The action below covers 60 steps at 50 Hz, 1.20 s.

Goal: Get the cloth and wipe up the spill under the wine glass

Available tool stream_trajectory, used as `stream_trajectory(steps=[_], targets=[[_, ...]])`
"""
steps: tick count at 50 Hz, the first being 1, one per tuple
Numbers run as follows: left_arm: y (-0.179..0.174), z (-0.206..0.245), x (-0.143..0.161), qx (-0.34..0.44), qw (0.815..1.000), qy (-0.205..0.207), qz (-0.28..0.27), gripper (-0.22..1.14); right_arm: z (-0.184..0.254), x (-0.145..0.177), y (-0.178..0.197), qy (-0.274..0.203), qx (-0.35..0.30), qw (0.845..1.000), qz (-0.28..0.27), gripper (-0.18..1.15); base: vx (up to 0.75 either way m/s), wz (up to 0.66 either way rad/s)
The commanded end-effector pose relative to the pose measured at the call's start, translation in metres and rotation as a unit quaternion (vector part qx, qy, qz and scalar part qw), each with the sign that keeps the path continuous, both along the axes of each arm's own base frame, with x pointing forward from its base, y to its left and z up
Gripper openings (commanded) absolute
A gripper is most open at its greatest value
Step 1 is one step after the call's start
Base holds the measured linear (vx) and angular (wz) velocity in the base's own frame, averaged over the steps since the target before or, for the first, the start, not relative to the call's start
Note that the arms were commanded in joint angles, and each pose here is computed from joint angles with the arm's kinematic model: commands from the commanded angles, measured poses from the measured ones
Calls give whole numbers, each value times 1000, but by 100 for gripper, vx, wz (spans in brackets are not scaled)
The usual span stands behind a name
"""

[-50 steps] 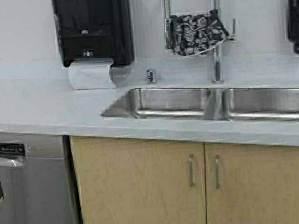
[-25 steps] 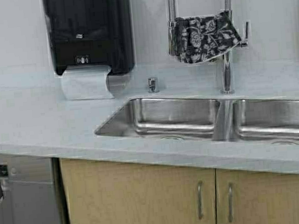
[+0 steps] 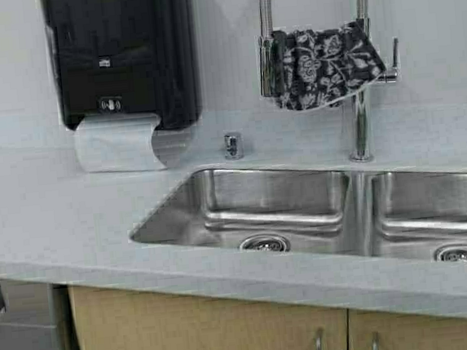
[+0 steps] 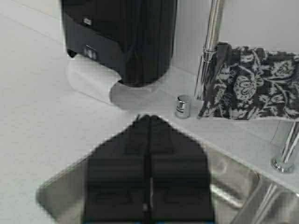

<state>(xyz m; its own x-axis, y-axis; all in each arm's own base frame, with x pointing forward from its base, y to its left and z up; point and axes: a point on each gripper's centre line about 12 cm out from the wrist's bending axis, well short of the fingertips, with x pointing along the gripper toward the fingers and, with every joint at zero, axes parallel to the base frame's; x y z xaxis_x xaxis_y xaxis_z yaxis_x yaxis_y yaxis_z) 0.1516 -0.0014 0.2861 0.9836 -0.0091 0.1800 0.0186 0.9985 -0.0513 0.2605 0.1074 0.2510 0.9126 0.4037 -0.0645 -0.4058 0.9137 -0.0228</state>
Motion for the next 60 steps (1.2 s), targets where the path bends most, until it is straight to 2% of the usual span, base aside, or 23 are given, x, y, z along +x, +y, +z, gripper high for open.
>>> stream_trajectory(steps=[1, 10, 24, 31, 37, 41, 60], targets=[[0, 5, 1, 0, 1000, -6, 0, 2, -11, 18, 9, -8, 5, 1000, 6, 10, 22, -4], [0, 5, -1, 0, 1000, -9, 0, 2, -48, 46, 21, 25, -4, 1000, 9, 30, 21, -5], [0, 5, -3, 2, 1000, -14, 0, 2, -89, 79, 46, 51, -12, 998, 26, 60, 18, -2], [0, 4, -4, 2, 1000, -13, 0, 2, -107, 90, 51, 51, -9, 998, 28, 84, 17, 1], [0, 4, -4, 1, 1000, -13, 0, 2, -116, 95, 53, 38, 0, 999, 27, 99, 16, 2], [0, 3, -4, 2, 1000, -11, 0, 2, -125, 97, 51, 36, 8, 999, 17, 102, 16, 3], [0, 2, -5, 2, 1000, -12, 0, 2, -154, 101, 50, 56, 8, 998, 5, 102, 15, 1]])
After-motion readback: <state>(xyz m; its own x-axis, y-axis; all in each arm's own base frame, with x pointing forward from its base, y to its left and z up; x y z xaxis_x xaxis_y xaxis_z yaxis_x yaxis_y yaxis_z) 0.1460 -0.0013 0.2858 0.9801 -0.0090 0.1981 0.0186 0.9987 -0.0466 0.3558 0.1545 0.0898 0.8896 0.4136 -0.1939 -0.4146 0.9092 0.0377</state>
